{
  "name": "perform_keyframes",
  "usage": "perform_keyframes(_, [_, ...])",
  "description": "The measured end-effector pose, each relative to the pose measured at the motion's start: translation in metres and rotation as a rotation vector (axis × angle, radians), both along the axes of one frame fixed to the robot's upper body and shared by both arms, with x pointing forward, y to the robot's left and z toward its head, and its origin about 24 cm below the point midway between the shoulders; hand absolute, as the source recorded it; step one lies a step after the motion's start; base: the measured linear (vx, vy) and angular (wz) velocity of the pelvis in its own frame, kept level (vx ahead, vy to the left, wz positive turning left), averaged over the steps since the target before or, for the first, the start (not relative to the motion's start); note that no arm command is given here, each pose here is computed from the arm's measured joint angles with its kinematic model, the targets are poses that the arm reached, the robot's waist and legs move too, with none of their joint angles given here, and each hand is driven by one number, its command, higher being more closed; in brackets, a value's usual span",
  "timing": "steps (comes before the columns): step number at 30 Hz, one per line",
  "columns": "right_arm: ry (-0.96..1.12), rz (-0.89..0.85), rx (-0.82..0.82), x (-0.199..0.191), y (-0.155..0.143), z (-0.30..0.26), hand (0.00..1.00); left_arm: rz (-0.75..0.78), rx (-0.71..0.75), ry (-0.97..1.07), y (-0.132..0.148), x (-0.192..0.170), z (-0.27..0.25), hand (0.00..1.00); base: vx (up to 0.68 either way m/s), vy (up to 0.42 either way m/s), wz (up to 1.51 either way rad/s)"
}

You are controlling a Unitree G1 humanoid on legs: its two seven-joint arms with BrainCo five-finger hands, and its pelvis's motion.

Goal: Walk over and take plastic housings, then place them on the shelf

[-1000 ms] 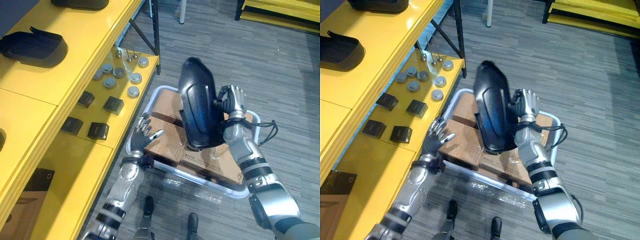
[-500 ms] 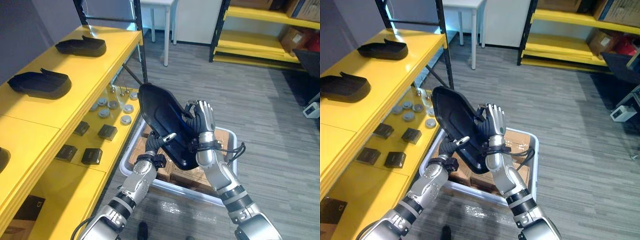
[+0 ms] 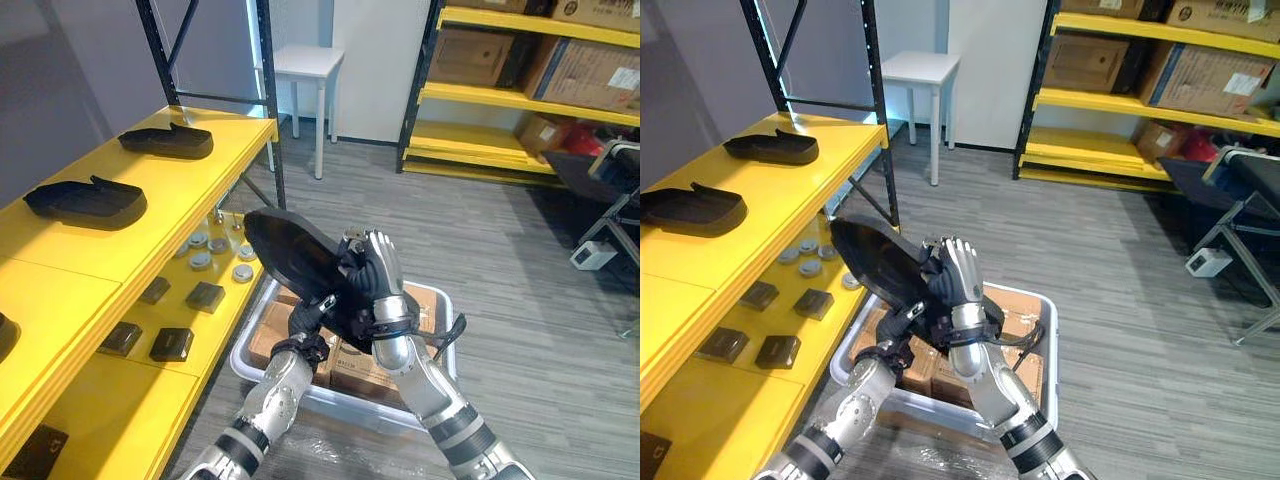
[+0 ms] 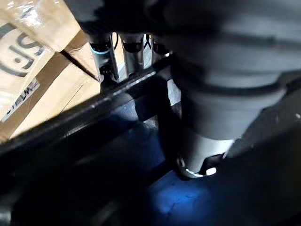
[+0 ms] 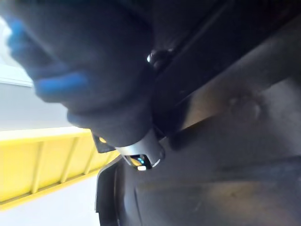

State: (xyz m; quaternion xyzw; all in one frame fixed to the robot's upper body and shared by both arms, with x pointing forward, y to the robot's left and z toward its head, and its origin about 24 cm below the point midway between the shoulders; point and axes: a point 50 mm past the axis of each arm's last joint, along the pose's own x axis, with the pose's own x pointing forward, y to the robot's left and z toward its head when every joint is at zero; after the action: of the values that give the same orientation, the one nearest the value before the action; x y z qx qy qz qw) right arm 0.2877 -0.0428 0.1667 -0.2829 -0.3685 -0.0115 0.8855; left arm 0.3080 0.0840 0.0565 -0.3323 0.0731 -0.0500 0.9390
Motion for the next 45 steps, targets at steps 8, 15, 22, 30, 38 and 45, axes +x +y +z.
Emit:
perform_keyframes(8, [0.019, 0.118, 0.124, -0.039, 0.007, -0.018, 1.0, 0.113, -0.205, -0.012, 0.019, -0.043, -0.003, 1.0, 0.01, 0.015, 0.3])
perform_keyframes(15, [0.037, 0.159, 0.163, -0.038, 0.009, -0.021, 0.0, 0.233, -0.178, -0.047, 0.03, -0.047, 0.001, 1.0, 0.02, 0.022, 0.99])
perform_keyframes(22, [0.074, 0.244, 0.15, -0.041, 0.021, -0.023, 0.0, 0.548, 0.117, -0.32, 0.088, -0.061, 0.052, 1.0, 0.15, 0.128, 0.73])
perform_keyframes(30, [0.145, 0.193, 0.203, -0.029, 0.002, -0.028, 0.0, 0.824, 0.672, -0.514, 0.106, -0.079, 0.09, 1.0, 0.22, 0.132, 0.93])
perform_keyframes(38, [0.254, -0.028, 0.513, -0.063, -0.085, -0.054, 0.0, 1.175, 1.067, -0.322, 0.158, -0.1, 0.081, 1.0, 0.13, -0.037, 0.82])
perform_keyframes(45, [0.595, -0.217, 0.669, -0.11, -0.135, -0.135, 0.0, 1.31, 1.04, -0.161, 0.187, -0.129, 0.067, 1.0, 0.14, -0.102, -0.08])
